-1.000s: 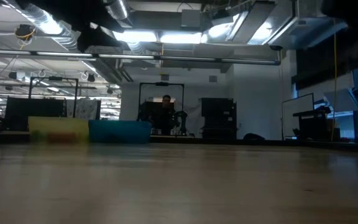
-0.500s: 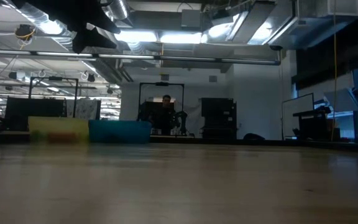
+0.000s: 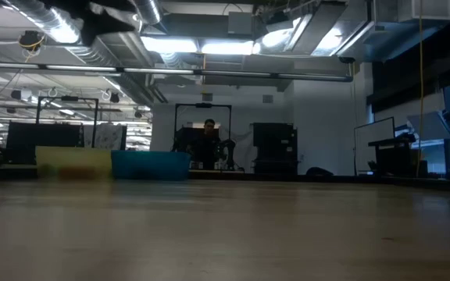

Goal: Sort blocks by size
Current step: Return to Home Position

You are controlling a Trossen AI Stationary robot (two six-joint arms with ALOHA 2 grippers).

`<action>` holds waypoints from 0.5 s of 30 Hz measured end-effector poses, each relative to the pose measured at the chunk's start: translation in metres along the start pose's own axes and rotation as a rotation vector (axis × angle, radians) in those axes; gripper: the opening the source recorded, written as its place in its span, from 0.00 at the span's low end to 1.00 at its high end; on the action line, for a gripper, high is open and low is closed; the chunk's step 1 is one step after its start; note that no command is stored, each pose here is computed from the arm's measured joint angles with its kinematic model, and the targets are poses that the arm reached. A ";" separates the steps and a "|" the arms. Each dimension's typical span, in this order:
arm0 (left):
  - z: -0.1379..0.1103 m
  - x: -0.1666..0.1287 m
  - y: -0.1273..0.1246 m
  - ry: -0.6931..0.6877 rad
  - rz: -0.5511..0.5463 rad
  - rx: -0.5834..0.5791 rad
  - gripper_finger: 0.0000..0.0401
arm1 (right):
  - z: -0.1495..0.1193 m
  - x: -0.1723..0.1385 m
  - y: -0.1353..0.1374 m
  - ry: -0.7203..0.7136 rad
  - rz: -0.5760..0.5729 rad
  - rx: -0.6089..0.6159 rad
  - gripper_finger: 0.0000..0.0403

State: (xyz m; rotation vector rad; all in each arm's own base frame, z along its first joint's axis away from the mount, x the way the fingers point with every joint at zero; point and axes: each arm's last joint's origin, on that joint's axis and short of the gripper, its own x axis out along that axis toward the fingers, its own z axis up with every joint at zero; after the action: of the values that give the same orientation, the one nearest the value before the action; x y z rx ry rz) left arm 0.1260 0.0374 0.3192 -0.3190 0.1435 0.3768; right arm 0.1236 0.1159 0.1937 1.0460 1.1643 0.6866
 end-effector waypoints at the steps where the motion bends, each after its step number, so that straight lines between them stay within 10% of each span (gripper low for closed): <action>1: 0.001 -0.008 0.000 -0.022 -0.007 0.010 0.52 | 0.002 -0.003 0.001 -0.031 0.013 -0.030 0.43; 15: -0.044 -0.063 0.019 -0.051 -0.012 0.076 0.52 | 0.023 -0.072 0.014 -0.638 -0.011 -0.591 0.43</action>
State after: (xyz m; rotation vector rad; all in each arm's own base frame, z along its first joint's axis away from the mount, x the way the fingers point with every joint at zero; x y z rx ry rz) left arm 0.0575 0.0184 0.2849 -0.2354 0.1054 0.3664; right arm 0.1261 0.0516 0.2361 0.6684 0.3719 0.5726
